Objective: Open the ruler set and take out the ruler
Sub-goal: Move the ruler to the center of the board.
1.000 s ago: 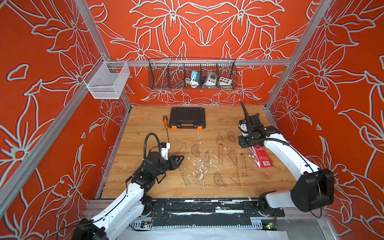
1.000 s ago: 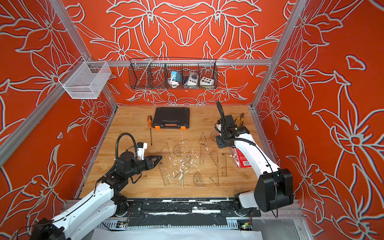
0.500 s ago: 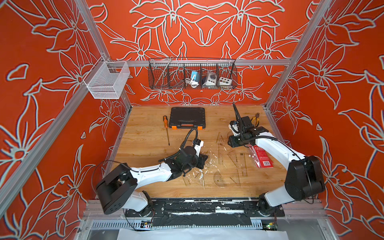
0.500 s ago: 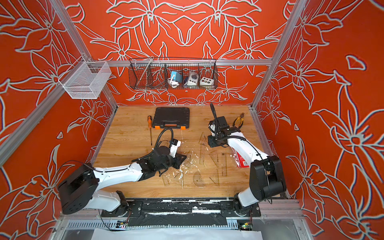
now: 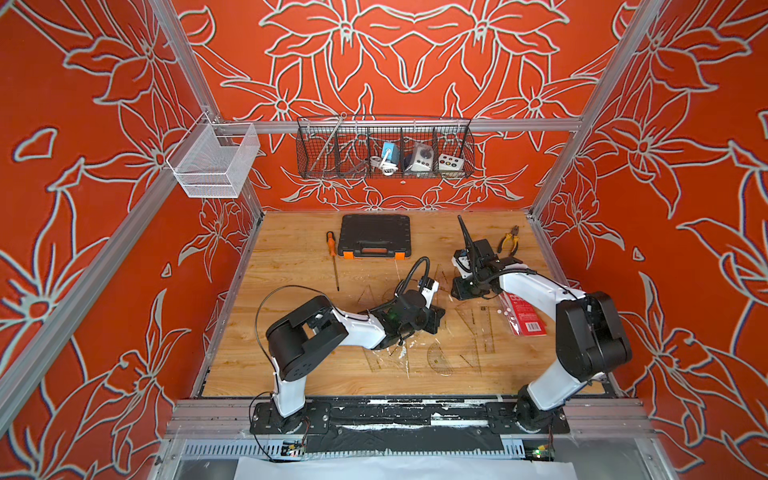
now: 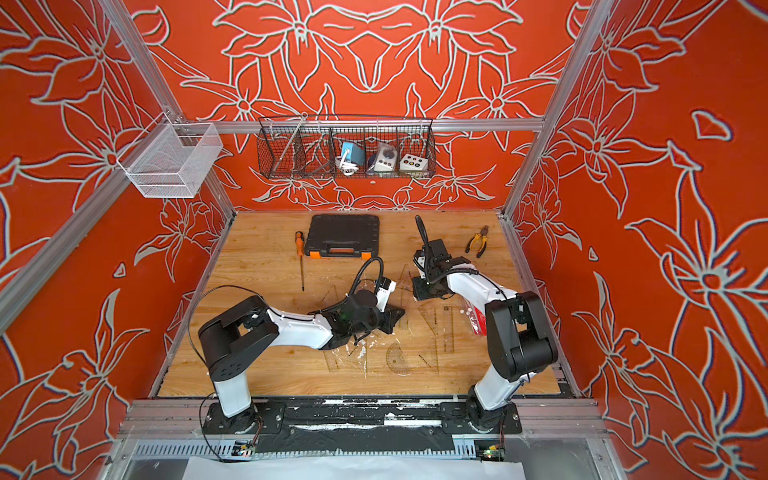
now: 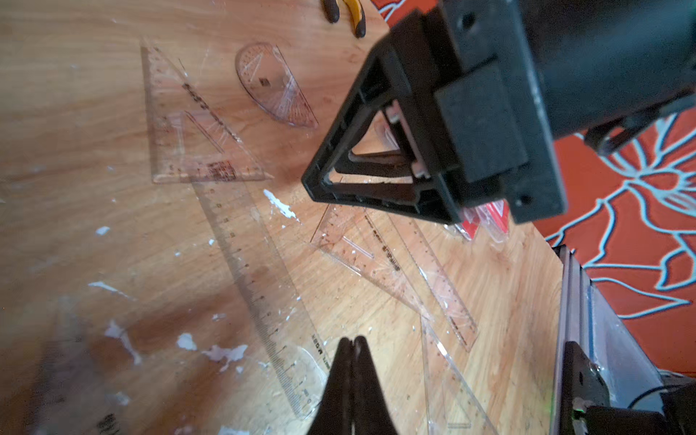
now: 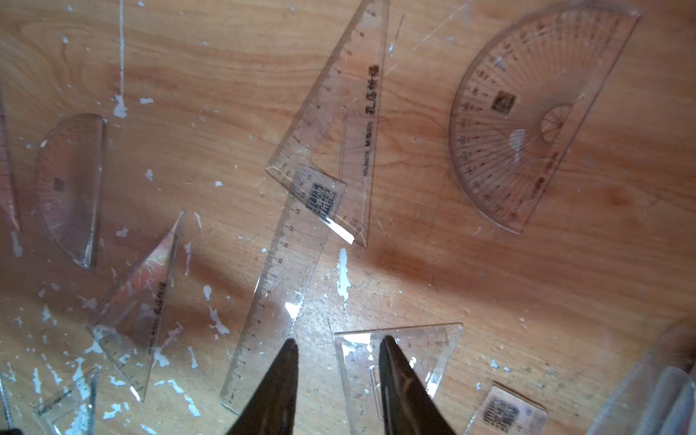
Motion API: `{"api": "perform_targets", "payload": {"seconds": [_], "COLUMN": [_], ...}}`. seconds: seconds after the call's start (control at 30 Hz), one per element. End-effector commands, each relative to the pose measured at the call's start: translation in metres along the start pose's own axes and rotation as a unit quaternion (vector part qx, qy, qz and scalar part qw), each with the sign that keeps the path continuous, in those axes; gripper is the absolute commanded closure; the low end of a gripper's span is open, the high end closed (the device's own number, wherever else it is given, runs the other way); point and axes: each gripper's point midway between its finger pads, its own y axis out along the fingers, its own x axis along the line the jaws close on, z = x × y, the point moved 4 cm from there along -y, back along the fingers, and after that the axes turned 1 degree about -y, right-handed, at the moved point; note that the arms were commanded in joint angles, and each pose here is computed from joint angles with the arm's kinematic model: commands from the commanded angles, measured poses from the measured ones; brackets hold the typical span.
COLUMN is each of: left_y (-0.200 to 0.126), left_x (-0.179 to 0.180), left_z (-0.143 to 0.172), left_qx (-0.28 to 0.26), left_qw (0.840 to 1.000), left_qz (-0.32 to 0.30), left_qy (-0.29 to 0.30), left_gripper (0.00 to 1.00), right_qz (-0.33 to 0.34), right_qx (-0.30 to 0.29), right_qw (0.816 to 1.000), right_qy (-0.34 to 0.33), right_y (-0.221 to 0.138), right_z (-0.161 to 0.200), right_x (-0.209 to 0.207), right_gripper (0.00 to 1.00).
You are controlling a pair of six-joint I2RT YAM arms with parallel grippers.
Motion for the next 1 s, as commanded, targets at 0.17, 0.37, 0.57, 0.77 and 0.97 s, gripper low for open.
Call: {"api": "perform_targets", "payload": {"seconds": [0.17, 0.37, 0.57, 0.77, 0.97], "left_y": [0.026, 0.034, 0.04, 0.043, 0.042], "left_x": [-0.002, 0.012, 0.021, 0.029, 0.032], "left_z": [0.005, 0.019, 0.029, 0.04, 0.049], "left_qx": [0.013, 0.03, 0.051, 0.065, 0.075], "left_qw": [1.0, 0.999, 0.996, 0.995, 0.993], "left_qz": [-0.01, -0.036, -0.057, -0.065, -0.06], "left_qy": [-0.001, -0.021, -0.035, -0.05, -0.066], "left_gripper": [1.0, 1.0, 1.0, 1.0, 1.0], "right_qz": [0.033, 0.047, 0.071, 0.088, 0.111], "right_qx": [0.015, 0.015, 0.023, 0.029, 0.031], "right_qw": [0.999, 0.999, 0.997, 0.995, 0.993], "right_qy": [-0.005, -0.015, -0.025, -0.029, -0.032], "right_y": [0.022, 0.031, 0.039, 0.045, 0.056], "right_z": [0.007, 0.004, -0.001, -0.01, -0.033], "right_x": [-0.007, -0.007, -0.005, -0.005, -0.01], "right_gripper": [0.63, 0.64, 0.64, 0.64, 0.63]}}
